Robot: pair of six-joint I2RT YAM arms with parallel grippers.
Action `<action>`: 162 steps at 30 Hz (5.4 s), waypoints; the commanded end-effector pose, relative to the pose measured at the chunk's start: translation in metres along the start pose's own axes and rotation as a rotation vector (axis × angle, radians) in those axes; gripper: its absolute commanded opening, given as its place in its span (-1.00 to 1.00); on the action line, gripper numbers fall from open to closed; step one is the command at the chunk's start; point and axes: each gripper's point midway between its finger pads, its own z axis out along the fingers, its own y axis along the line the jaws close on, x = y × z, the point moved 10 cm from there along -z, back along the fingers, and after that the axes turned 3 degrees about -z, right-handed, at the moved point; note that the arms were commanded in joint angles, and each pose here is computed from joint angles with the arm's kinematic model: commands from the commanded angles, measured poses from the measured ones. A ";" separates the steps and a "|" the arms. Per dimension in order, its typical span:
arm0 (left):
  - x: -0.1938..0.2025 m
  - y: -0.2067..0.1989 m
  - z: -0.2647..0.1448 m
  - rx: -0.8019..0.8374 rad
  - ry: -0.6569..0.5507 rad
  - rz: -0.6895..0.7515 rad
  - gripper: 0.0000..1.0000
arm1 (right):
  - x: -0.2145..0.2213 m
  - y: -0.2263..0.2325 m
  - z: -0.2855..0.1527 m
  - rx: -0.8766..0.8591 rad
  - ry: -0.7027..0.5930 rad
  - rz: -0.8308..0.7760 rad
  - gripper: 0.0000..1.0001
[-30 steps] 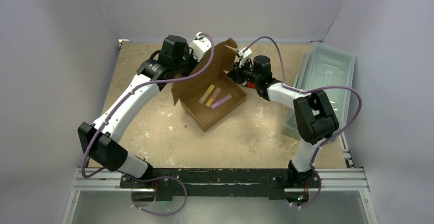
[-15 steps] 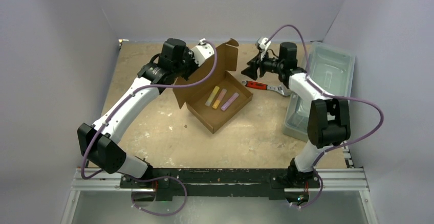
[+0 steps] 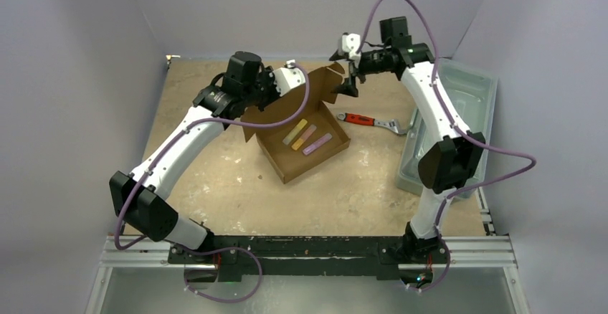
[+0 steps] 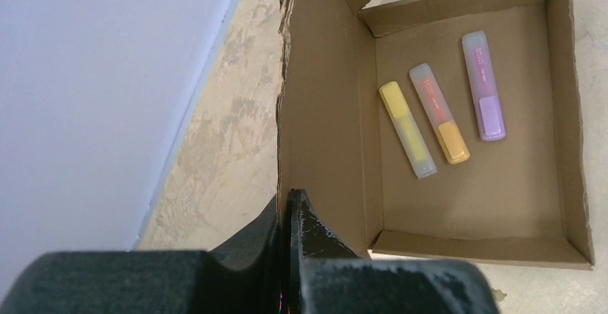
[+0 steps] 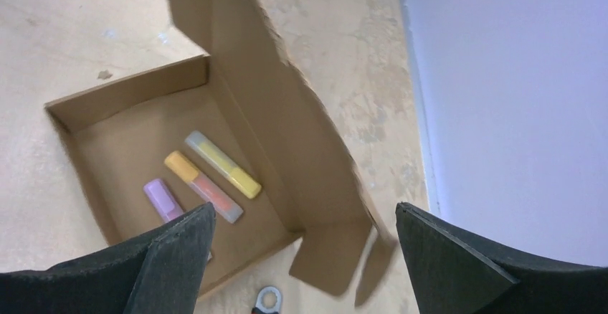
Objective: Fold the paper box
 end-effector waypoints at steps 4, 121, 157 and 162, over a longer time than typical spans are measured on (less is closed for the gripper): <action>-0.026 0.011 -0.004 0.029 -0.118 0.064 -1.00 | -0.035 0.010 0.032 -0.062 0.107 -0.131 0.97; 0.161 -0.049 -0.025 -0.044 0.103 -1.529 -0.55 | -0.020 0.018 0.076 -0.047 0.254 -0.142 -0.95; 0.002 0.044 -0.036 0.108 -0.313 -0.278 0.17 | -0.018 0.018 0.079 -0.062 0.245 -0.142 -0.91; 0.007 0.034 -0.027 0.116 -0.259 -0.229 0.01 | -0.018 0.017 0.080 -0.062 0.242 -0.140 -0.91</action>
